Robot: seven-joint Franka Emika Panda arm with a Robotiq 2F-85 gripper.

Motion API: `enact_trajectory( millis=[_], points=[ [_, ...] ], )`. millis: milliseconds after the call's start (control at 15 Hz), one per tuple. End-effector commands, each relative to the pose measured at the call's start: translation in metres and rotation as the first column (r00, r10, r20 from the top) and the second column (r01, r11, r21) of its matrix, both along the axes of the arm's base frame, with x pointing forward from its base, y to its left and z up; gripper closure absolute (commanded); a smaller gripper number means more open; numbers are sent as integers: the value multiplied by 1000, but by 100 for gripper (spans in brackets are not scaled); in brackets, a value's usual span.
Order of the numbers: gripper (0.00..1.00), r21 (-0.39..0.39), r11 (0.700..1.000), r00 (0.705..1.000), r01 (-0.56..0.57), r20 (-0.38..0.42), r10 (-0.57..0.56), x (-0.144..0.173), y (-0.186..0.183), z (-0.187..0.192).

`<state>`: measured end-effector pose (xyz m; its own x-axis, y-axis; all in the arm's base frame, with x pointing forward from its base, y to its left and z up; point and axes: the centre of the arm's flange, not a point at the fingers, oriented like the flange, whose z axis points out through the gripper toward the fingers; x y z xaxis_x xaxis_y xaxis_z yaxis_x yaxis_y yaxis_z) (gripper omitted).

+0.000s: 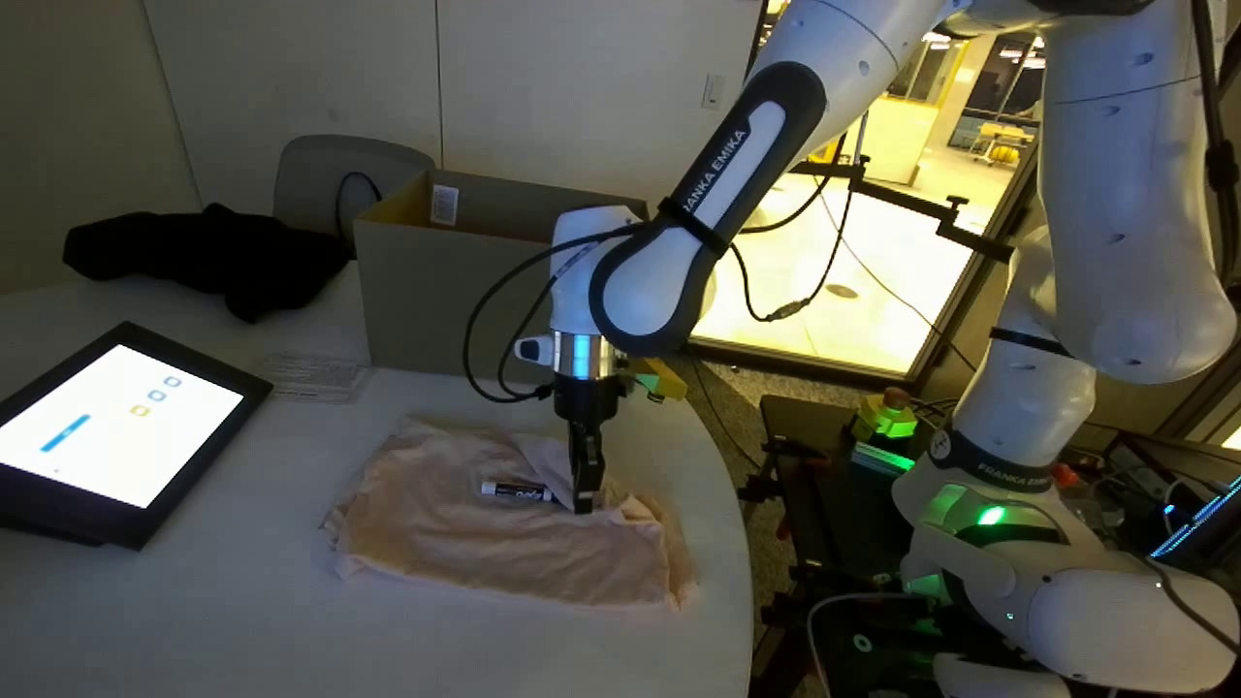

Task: Pick up the marker and put it on the cloth, then put the cloth in box

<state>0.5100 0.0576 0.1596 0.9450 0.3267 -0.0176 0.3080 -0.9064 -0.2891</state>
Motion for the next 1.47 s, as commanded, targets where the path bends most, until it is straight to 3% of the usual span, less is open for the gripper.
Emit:
enact_trajectory(
  millis=[0,333,400,533,800,1000,1067,1400],
  points=[
    [87,39,994,994,-107,5,106,23,38,11],
    [86,-11,983,981,-185,-67,184,33,87,-8],
    [60,-22,975,972,-220,-93,217,26,91,-11],
    [57,-31,948,941,-317,-140,310,10,94,-13],
    [26,0,851,832,-525,-208,514,-26,86,-5],
    [2,15,759,734,-651,-243,635,-44,80,-4],
    [0,13,723,699,-690,-244,672,-48,79,-5],
    [0,-53,615,610,-787,-222,761,-70,76,-18]
  ],
)
